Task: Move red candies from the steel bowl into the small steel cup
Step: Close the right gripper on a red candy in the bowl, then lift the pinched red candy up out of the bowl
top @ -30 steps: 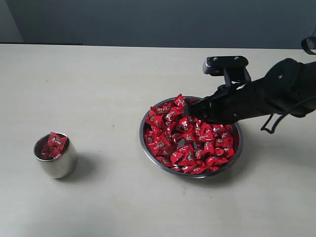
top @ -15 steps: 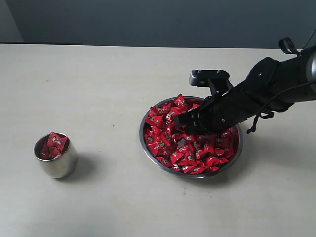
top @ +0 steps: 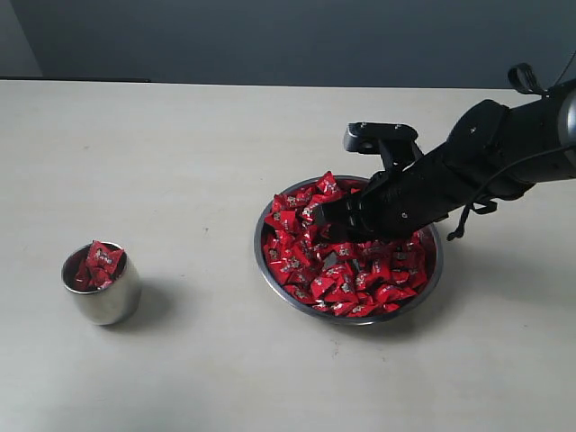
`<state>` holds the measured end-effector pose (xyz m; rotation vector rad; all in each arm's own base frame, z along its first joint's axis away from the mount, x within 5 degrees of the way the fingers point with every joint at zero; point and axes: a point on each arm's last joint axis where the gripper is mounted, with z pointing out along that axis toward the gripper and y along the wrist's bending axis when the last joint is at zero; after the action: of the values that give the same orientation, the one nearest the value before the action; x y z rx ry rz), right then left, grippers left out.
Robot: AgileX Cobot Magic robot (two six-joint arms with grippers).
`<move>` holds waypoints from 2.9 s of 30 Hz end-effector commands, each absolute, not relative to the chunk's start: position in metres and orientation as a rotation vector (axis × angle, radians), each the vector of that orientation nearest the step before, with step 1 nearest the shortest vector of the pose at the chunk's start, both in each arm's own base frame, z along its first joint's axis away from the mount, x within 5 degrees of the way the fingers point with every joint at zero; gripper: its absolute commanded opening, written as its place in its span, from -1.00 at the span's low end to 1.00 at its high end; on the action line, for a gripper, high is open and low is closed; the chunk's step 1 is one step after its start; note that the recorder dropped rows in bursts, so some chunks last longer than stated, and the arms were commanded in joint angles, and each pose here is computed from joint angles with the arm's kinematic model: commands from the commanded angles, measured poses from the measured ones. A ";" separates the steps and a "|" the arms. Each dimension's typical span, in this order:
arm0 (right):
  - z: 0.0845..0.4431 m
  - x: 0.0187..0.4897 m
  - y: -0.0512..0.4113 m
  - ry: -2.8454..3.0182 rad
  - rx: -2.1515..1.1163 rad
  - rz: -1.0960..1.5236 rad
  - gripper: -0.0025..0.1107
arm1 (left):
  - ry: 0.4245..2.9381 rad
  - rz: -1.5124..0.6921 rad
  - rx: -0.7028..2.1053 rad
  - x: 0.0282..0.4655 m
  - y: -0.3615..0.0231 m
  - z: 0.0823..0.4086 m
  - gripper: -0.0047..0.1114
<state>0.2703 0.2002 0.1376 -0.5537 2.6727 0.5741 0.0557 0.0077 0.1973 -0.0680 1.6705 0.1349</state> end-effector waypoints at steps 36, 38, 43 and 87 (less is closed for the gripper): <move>0.099 0.275 0.202 2.764 -0.480 0.536 -0.29 | 1.663 0.135 -0.068 0.056 0.008 0.197 -0.91; 0.099 0.274 0.202 2.772 -0.492 0.541 -0.29 | 1.663 0.135 -0.068 0.056 0.008 0.197 -0.91; 0.099 0.273 0.202 2.779 -0.500 0.546 -0.29 | 1.665 0.135 -0.068 0.056 0.008 0.197 -0.91; 0.201 0.270 0.193 2.414 -0.626 0.534 -0.97 | 1.663 0.135 -0.068 0.056 0.008 0.197 -0.91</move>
<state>0.2703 0.1966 0.1829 -0.6126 2.4909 0.5509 0.0557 0.0077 0.1973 -0.0680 1.6705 0.1349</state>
